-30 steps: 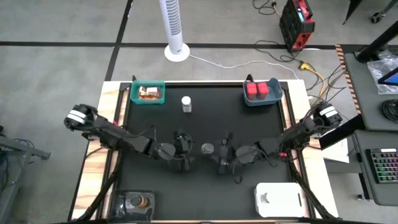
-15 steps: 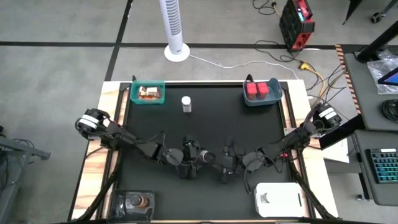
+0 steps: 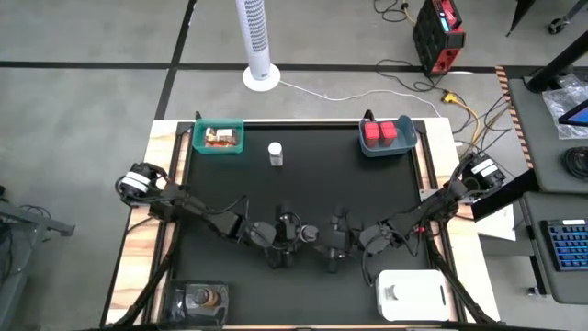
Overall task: Sort spices by type
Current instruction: Put the black seasoning bottle into the black bin
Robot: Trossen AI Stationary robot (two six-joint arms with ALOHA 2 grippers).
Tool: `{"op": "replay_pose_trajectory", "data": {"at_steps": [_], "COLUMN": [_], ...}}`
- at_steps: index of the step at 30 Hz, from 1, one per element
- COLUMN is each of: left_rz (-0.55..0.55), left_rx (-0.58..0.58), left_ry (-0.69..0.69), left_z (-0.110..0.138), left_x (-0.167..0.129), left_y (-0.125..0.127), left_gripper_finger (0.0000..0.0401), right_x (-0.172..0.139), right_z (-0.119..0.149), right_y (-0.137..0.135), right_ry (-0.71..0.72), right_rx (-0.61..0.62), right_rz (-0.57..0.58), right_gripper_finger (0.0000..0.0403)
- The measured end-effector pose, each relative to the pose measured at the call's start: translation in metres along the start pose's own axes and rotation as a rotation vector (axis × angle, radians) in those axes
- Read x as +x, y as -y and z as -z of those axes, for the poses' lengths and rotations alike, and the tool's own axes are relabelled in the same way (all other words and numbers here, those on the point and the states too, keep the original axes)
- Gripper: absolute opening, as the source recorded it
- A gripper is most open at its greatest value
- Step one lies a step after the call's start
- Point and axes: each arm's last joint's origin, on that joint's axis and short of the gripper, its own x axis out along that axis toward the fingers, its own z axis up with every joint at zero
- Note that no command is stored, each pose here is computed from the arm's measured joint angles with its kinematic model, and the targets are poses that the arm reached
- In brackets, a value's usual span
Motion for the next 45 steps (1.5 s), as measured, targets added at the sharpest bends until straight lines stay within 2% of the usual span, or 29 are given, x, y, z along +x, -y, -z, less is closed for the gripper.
{"op": "replay_pose_trajectory", "data": {"at_steps": [9, 16, 20, 25, 28, 33, 38, 42, 45], "left_rz": [0.006, 0.068, 0.012, -0.044, -0.046, -0.045, -0.044, -0.044, -0.049], "left_rx": [0.012, 0.048, 0.028, 0.04, 0.048, 0.045, 0.047, 0.011, 0.004], "left_ry": [0.003, 0.192, 0.201, 0.197, 0.2, 0.203, 0.2, 0.204, 0.198], "left_z": [0.004, 0.004, 0.006, 0.005, 0.004, 0.004, 0.004, 0.004, 0.005], "left_x": [-0.003, -0.021, -0.024, -0.022, -0.022, -0.022, -0.022, -0.023, -0.023], "left_y": [0.003, 0.018, 0.016, 0.016, 0.016, 0.016, 0.016, 0.017, 0.017], "left_gripper_finger": [0.0143, 0.016, 0.0167, 0.0169, 0.017, 0.0171, 0.0171, 0.018, 0.0208], "right_x": [-0.008, -0.029, -0.031, -0.015, -0.005, 0.015, 0.031, 0.035, 0.035], "right_z": [-0.011, -0.019, -0.013, -0.003, 0.001, 0.006, 0.007, 0.002, 0.002], "right_y": [0.005, 0.004, -0.002, -0.012, -0.014, -0.015, -0.019, -0.021, -0.019], "right_ry": [0.02, -0.014, -0.018, 0.046, 0.087, 0.077, 0.072, 0.076, 0.072], "right_rx": [0.062, 0.076, 0.1, 0.124, 0.132, 0.109, 0.044, 0.027, 0.024], "right_rz": [-0.004, -0.058, -0.085, -0.089, -0.068, -0.049, -0.032, -0.029, -0.024], "right_gripper_finger": [0.0304, 0.0332, 0.034, 0.0342, 0.0338, 0.0323, 0.0299, 0.0257, 0.0208]}}
